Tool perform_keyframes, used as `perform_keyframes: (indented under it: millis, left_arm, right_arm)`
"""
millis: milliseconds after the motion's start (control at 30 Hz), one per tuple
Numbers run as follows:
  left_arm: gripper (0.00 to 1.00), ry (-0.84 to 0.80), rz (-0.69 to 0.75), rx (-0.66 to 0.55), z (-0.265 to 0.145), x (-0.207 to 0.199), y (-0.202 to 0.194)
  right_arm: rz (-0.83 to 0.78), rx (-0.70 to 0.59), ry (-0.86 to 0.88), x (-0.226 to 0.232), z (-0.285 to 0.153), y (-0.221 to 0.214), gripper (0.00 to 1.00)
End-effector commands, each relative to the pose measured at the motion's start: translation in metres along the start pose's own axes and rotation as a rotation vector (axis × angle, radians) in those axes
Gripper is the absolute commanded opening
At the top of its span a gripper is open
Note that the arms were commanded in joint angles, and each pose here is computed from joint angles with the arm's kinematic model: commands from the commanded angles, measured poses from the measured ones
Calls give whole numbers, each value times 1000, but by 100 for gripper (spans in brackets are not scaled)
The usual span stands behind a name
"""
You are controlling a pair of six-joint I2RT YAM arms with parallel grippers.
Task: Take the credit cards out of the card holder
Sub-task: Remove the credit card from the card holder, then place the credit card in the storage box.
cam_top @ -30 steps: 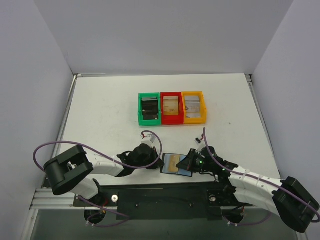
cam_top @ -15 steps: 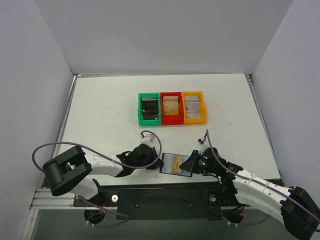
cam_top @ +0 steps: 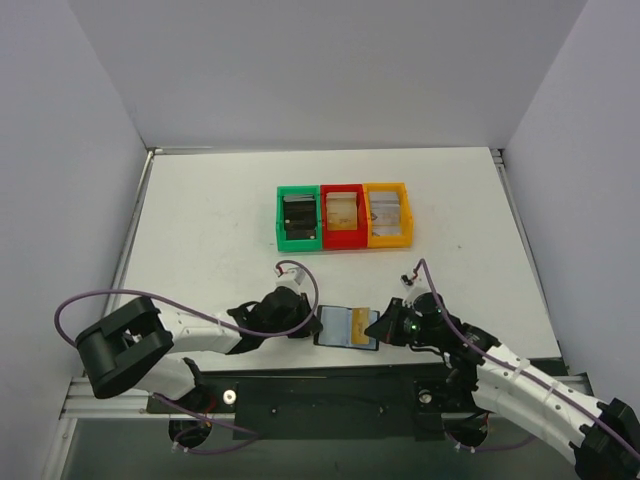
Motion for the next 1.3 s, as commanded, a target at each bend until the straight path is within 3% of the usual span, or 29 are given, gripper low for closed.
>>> perform_keyframes:
  millis: [0, 133, 333, 567, 667, 833, 900, 1067, 1267]
  left_arm:
    - [30, 36, 28, -1, -8, 6, 3]
    - [46, -3, 30, -35, -16, -9, 17]
    - [62, -14, 30, -88, -32, -21, 34]
    - [66, -48, 76, -196, -70, -35, 70]
    - [65, -132, 135, -262, -89, -38, 91]
    - [64, -382, 251, -499, -125, -49, 114]
    - [73, -417, 237, -520, -136, -48, 120]
    - [77, -683, 338, -450, -162, -71, 126]
    - [76, -956, 403, -311, -172, -94, 116]
  right_arm:
    - [-52, -28, -13, 11, -10, 12, 0]
    - [-82, -38, -32, 16, -19, 17, 0]
    - [-146, -72, -53, 29, -34, 30, 0]
    - [-295, 22, -32, 66, -43, 47, 0]
    - [-360, 99, -17, 76, -43, 48, 0]
    - [-485, 148, 55, 103, -64, 57, 0]
    - [-517, 224, 97, 113, -71, 54, 0]
    - [-514, 385, 204, 132, -81, 44, 0]
    - [-537, 469, 257, 138, -90, 30, 0]
Point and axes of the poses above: each gripper's point midway between its finger pads, its own z axis out along the fingers, its own x axis along the line the jaws close on, y = z × x, the point moved 6 cm from there along -z, back along the fingers, and after that the axes turned 6 degrees about z, right-handed, at the moved point
